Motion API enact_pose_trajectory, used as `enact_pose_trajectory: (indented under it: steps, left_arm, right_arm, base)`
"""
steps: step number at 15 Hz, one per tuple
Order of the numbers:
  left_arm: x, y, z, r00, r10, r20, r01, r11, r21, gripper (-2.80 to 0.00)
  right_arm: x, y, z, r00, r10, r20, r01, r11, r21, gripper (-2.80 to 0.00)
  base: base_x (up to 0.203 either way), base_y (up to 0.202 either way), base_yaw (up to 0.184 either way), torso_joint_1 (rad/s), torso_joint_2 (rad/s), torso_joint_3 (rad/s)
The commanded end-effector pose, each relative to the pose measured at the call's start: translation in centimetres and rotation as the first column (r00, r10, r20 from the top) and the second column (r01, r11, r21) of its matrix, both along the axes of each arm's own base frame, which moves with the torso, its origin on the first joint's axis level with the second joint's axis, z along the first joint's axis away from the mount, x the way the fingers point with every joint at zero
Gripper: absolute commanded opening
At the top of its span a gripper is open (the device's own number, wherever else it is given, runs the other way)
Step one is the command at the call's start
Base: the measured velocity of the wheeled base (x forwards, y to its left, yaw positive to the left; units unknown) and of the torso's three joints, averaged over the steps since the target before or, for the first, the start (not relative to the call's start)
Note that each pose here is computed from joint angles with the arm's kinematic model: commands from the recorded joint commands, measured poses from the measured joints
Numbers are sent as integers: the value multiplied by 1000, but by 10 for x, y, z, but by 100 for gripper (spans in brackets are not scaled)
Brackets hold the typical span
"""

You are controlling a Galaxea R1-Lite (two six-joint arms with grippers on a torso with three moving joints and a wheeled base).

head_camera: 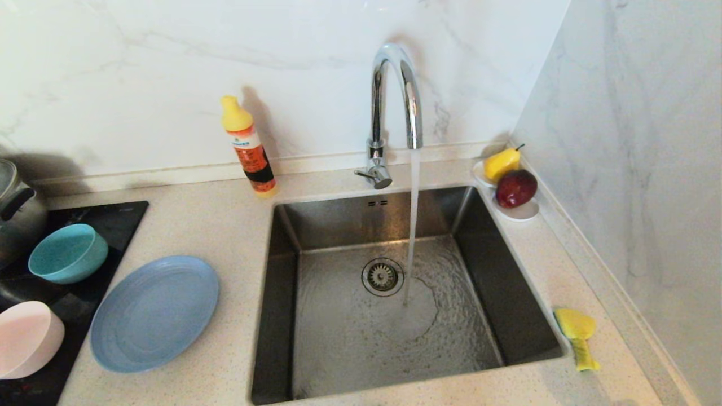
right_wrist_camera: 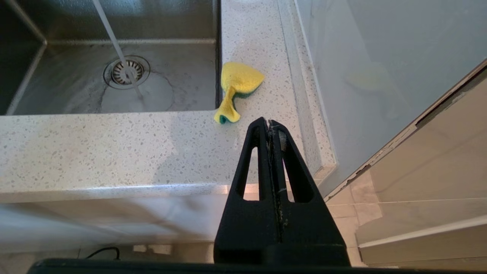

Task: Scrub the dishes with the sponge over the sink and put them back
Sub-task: Turn off the faucet

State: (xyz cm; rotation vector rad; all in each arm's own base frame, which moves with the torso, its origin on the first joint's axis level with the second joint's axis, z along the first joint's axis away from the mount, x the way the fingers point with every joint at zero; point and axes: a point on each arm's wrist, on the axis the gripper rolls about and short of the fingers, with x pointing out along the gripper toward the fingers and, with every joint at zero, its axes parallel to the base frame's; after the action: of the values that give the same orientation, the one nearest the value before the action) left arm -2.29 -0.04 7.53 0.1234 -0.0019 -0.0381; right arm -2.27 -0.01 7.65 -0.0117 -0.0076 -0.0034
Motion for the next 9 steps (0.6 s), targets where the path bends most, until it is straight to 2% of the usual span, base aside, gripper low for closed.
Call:
enact_pose_trajectory:
  steps: [1, 9]
  left_arm:
    - [0, 0, 0, 1000, 0, 0, 0, 1000, 1, -280]
    - [0, 0, 0, 1000, 0, 0, 0, 1000, 1, -280]
  right_arm:
    - [0, 0, -1, 1000, 0, -3, 0, 1000, 1, -280]
    - [0, 0, -1, 1000, 0, -3, 0, 1000, 1, -280]
  base:
    - [0, 0, 0, 0, 0, 0]
    - [0, 0, 0, 0, 0, 0]
